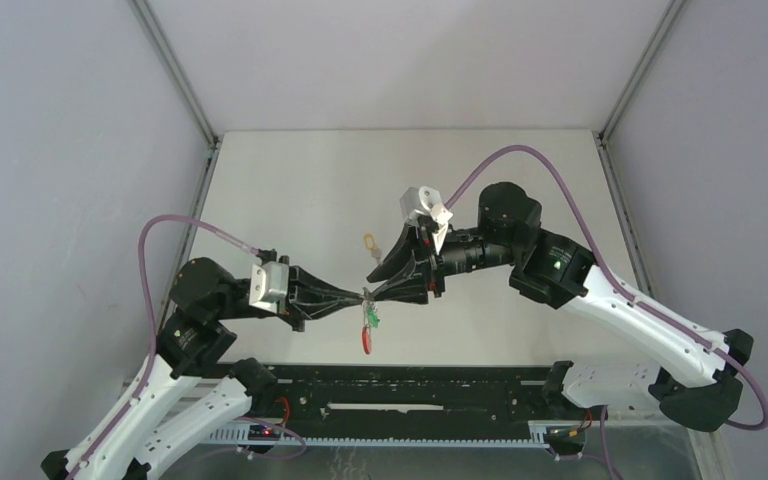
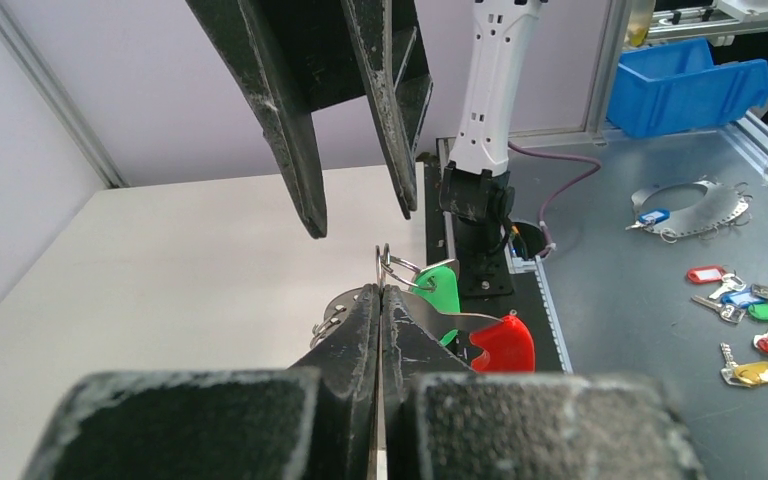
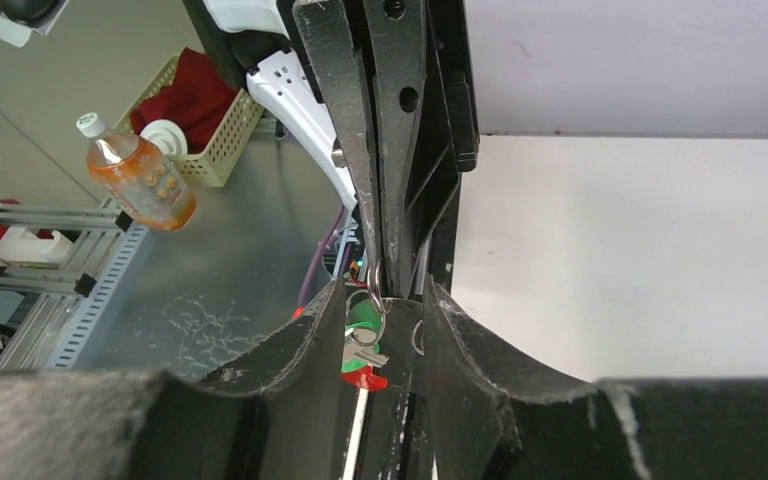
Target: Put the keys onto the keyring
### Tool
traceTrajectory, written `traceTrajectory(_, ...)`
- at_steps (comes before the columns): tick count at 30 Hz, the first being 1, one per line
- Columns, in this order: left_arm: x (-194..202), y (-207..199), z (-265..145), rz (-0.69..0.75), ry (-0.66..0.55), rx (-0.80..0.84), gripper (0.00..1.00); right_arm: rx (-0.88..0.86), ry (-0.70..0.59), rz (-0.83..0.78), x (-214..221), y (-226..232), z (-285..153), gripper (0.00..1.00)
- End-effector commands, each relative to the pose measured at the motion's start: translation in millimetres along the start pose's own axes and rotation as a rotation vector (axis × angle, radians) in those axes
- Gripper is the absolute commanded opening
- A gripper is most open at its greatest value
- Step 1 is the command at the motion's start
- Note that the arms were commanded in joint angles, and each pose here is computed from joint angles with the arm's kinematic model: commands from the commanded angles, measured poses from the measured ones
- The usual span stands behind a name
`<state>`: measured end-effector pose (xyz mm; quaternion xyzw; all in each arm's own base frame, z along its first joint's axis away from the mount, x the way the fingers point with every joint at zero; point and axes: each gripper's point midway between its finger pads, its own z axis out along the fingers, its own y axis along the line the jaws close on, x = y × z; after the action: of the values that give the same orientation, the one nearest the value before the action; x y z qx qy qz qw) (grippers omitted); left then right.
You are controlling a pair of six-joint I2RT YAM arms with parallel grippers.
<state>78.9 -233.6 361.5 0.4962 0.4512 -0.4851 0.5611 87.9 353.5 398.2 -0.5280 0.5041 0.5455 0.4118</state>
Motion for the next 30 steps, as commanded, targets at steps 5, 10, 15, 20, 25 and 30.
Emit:
traceTrajectory(5, -28, -5, 0, 0.051, -0.065, 0.022, 0.00, -0.032, -0.028, -0.039, -13, 6, 7, 0.40)
traceTrajectory(10, -29, -6, 0, 0.053, -0.067, 0.023, 0.00, -0.027, -0.022, -0.030, -11, 5, 9, 0.33)
traceTrajectory(15, -29, -5, 0, 0.054, -0.066, 0.018, 0.00, -0.024, -0.014, -0.022, -8, 4, 11, 0.21)
traceTrajectory(20, -27, -5, 0, 0.051, -0.065, 0.020, 0.00, -0.013, 0.016, -0.005, -4, 1, 12, 0.00)
traceTrajectory(25, -20, -4, 0, 0.039, -0.036, 0.017, 0.12, 0.042, 0.067, 0.024, 3, -7, 9, 0.00)
traceTrajectory(30, -7, 5, -4, 0.094, 0.046, -0.018, 0.20, 0.086, 0.156, 0.049, 15, -9, 3, 0.00)
